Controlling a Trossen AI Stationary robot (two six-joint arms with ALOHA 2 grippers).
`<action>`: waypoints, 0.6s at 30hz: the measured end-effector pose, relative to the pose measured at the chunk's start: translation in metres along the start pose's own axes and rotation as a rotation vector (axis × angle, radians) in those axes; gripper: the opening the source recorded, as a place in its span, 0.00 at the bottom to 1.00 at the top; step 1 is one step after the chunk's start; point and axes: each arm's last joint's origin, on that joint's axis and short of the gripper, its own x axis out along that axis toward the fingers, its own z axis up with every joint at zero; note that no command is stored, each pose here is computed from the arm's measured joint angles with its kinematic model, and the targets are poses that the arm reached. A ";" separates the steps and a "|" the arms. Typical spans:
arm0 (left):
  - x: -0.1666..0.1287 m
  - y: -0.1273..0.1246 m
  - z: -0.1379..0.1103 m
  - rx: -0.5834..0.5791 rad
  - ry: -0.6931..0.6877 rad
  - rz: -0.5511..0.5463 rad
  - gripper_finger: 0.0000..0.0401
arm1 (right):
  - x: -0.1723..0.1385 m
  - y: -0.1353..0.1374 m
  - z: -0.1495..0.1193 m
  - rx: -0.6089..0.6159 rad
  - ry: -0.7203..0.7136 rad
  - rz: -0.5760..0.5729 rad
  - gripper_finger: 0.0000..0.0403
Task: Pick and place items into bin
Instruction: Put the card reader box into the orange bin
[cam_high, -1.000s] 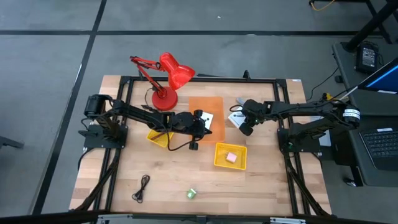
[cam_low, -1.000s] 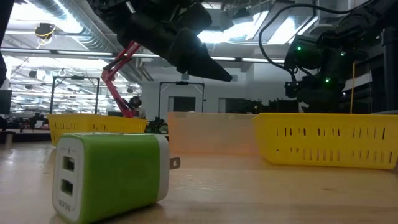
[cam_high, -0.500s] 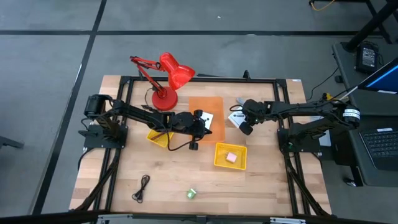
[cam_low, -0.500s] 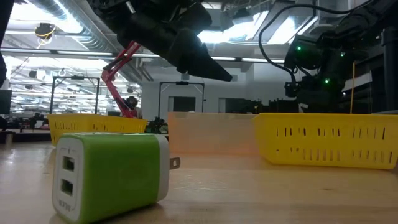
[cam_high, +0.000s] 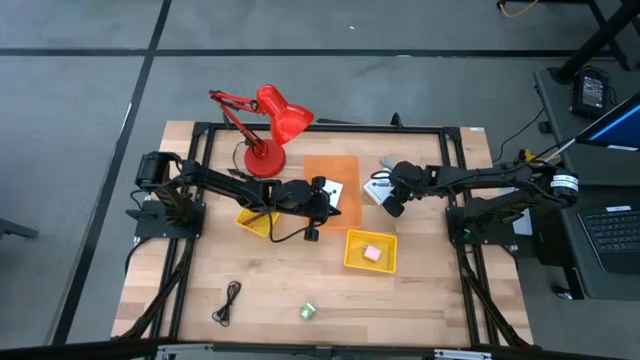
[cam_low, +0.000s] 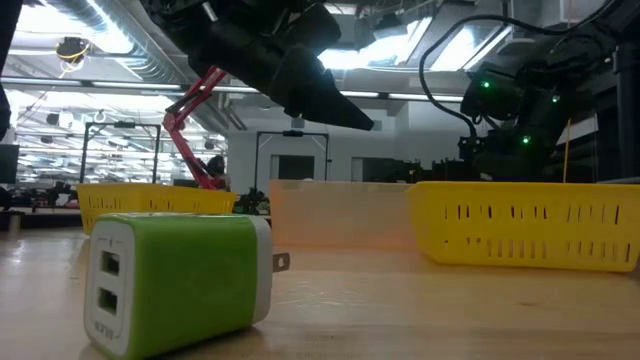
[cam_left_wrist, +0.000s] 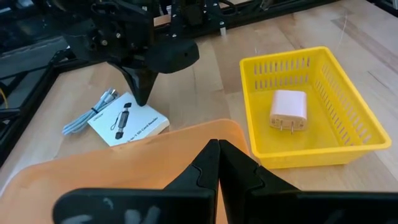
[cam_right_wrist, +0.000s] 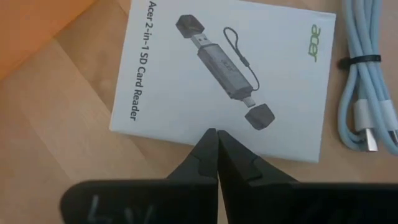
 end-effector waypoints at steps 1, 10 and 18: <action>0.000 0.000 0.000 0.000 0.000 0.000 0.01 | 0.000 0.000 0.000 0.000 0.001 0.001 0.00; 0.000 0.000 0.000 -0.008 -0.001 0.000 0.01 | 0.000 0.001 -0.002 0.017 0.027 0.034 0.00; 0.000 0.001 0.001 -0.005 -0.012 0.007 0.01 | 0.001 0.001 -0.002 0.020 0.030 0.033 0.00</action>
